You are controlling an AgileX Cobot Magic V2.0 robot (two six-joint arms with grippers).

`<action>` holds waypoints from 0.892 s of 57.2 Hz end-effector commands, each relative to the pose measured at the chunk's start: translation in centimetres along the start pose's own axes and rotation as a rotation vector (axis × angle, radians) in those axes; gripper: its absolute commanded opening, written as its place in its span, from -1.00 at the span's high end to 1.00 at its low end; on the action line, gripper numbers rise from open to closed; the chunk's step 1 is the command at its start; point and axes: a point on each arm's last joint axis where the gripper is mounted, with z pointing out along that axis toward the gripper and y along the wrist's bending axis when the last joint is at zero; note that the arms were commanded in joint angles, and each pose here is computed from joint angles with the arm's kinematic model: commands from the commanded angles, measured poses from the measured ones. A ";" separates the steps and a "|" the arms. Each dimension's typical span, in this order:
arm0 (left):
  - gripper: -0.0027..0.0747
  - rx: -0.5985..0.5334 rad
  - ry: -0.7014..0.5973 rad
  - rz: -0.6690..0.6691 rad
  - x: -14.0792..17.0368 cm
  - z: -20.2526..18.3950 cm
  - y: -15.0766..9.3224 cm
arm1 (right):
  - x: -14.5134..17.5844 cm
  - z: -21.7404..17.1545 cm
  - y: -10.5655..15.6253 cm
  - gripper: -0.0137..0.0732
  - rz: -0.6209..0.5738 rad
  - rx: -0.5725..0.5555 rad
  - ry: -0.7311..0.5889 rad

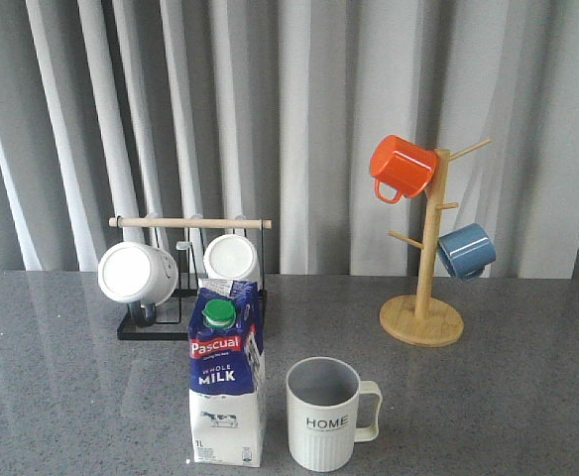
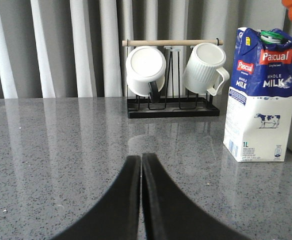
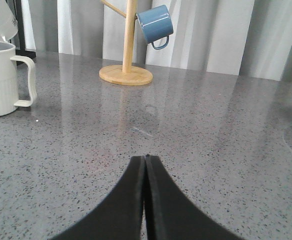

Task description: Place milk next to cup

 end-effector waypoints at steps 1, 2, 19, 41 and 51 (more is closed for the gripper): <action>0.95 0.003 -0.105 -0.017 -1.5 -0.2 0.0 | -0.4 -0.1 0.0 0.70 -0.013 0.011 -0.078; 0.95 0.003 -0.105 -0.017 -1.5 -0.2 0.0 | -0.4 -0.1 0.0 0.70 -0.011 0.012 -0.078; 0.95 0.003 -0.105 -0.017 -1.5 -0.2 0.0 | -0.3 -0.1 -0.6 0.70 0.004 0.113 -0.067; 0.95 0.003 -0.105 -0.017 -1.5 -0.2 0.0 | -0.3 -0.1 -0.6 0.70 0.000 0.107 -0.066; 0.95 0.003 -0.105 -0.017 -1.5 -0.2 0.0 | -0.3 -0.1 -0.6 0.70 0.000 0.107 -0.066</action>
